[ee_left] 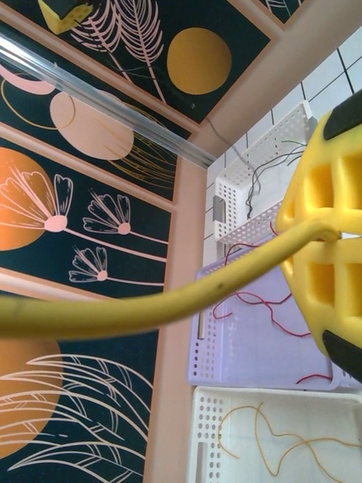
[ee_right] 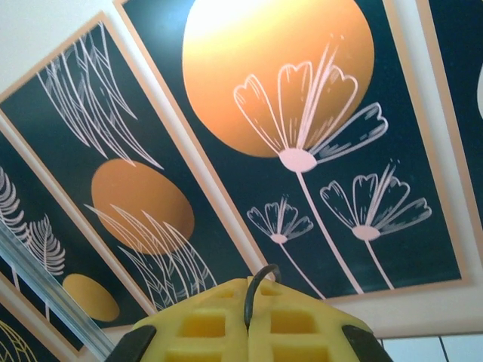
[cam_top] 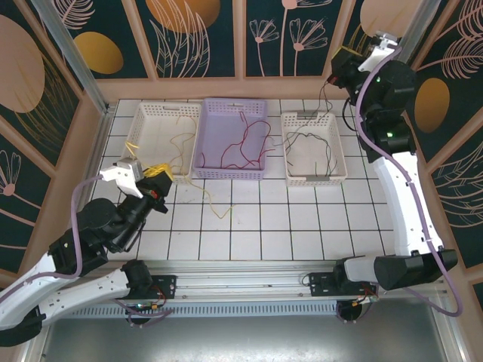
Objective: Untangle the cables
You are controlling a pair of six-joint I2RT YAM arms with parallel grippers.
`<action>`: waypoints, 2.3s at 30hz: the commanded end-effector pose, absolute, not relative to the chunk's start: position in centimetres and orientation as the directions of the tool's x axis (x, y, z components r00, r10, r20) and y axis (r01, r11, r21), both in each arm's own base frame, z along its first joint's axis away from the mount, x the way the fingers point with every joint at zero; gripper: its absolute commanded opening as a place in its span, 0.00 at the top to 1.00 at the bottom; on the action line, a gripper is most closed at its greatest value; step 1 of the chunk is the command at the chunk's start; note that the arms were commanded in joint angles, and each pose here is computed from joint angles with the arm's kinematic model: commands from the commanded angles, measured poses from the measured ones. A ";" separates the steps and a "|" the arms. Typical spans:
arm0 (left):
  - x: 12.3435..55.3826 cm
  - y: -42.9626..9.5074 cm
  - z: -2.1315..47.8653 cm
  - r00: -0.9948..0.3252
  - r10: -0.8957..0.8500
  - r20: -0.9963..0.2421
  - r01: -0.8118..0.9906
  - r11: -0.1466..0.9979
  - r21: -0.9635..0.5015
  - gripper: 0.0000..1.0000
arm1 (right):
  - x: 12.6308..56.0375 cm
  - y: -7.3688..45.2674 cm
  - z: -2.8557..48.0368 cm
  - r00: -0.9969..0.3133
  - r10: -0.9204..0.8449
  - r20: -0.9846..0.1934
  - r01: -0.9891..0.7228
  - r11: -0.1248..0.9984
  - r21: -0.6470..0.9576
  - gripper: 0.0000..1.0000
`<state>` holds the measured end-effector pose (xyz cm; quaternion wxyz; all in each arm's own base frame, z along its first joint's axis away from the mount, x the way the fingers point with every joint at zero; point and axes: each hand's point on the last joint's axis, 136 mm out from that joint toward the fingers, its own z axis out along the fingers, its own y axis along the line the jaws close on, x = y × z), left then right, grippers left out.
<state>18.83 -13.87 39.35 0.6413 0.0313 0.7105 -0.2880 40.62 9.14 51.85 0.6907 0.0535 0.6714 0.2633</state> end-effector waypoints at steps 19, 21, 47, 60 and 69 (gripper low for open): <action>19.8 -10.9 45.8 -0.003 -0.237 -0.971 0.297 0.927 -0.227 1.00 | 42.4 4.9 46.1 -0.046 0.469 -0.882 -0.104 0.876 0.472 1.00; 20.1 -10.6 45.7 0.010 -0.211 -0.977 0.265 0.943 -0.201 1.00 | 42.4 4.9 45.7 -0.053 0.466 -0.883 -0.098 0.878 0.469 1.00; 25.5 -13.1 44.5 -0.023 -0.078 -0.997 0.205 0.975 -0.081 1.00 | 44.2 0.9 38.2 -0.080 0.288 -0.954 0.295 0.921 0.253 1.00; 31.2 -11.2 41.3 -0.110 -0.094 -0.989 0.144 0.983 -0.109 1.00 | 46.2 4.5 29.2 -0.273 0.256 -0.927 0.292 0.941 0.173 1.00; 34.3 -7.3 40.8 -0.128 -0.156 -0.979 0.033 0.986 -0.162 1.00 | 46.3 5.9 21.2 -0.434 0.288 -0.854 0.290 0.942 0.170 1.00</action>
